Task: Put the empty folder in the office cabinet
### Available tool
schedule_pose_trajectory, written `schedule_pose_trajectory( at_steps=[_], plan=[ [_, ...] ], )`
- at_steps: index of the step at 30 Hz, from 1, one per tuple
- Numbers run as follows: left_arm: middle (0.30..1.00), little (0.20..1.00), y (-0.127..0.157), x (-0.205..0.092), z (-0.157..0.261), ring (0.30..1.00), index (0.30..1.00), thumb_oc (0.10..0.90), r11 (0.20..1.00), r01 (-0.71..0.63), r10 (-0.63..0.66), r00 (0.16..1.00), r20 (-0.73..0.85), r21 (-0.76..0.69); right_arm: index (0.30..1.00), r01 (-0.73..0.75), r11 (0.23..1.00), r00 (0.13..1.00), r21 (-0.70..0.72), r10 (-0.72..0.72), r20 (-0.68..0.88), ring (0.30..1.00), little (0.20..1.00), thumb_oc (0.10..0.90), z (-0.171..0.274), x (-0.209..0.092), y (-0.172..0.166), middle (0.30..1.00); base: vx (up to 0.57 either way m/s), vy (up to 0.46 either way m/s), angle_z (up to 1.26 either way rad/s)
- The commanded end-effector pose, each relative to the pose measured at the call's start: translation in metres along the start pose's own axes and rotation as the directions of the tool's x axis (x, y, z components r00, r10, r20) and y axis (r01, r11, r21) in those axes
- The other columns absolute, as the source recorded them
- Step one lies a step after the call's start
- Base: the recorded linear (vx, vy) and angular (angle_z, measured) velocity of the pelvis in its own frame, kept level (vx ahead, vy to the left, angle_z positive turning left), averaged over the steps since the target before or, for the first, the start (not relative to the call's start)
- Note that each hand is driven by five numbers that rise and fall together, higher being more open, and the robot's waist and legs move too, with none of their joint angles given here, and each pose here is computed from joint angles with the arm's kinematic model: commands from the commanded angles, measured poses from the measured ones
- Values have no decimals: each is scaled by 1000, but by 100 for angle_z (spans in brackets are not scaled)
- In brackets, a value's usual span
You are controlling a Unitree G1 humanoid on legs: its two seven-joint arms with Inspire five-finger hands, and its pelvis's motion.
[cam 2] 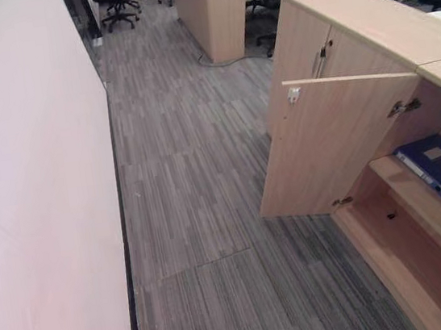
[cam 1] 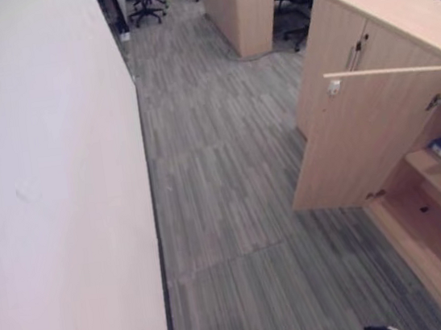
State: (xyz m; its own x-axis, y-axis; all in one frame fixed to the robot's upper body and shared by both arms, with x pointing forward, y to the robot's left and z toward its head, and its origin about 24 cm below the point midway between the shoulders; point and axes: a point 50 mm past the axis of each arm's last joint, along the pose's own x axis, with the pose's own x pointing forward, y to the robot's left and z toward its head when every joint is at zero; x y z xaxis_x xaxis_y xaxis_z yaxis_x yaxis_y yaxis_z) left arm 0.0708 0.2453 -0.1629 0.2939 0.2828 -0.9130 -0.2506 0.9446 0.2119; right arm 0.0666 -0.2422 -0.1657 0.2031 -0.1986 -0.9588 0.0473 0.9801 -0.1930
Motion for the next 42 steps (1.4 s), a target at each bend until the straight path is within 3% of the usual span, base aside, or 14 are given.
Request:
schedule_pose_trajectory(
  at_steps=[1, 12, 35, 42],
  plan=[
    [900, 900, 3, -5, -30, 900, 900, 800, 1000, -28, 27, 996, -80, -10, 900, 70, 997, 997, 33, -69, -30, 900, 900, 800, 5, -1, -20, 900, 211, 14, -81],
    [900, 900, 1, -9, -48, 900, 900, 800, 1000, -11, 13, 989, -145, 18, 900, 53, 999, 999, -8, -53, -9, 900, 900, 800, 4, -1, -18, 900, 269, 160, -143],
    [900, 900, 14, -6, -34, 900, 900, 800, 997, -23, 30, 995, -91, 78, 900, 5, 999, 998, 34, -7, 62, 900, 900, 800, 27, 1, -2, 900, 60, 137, -45],
    [900, 900, 26, -9, -46, 900, 900, 800, 996, -57, 67, 988, -140, 72, 900, -8, 999, 989, -32, 13, 146, 900, 900, 800, 53, -1, 3, 900, 77, -3, -80]
  ],
)
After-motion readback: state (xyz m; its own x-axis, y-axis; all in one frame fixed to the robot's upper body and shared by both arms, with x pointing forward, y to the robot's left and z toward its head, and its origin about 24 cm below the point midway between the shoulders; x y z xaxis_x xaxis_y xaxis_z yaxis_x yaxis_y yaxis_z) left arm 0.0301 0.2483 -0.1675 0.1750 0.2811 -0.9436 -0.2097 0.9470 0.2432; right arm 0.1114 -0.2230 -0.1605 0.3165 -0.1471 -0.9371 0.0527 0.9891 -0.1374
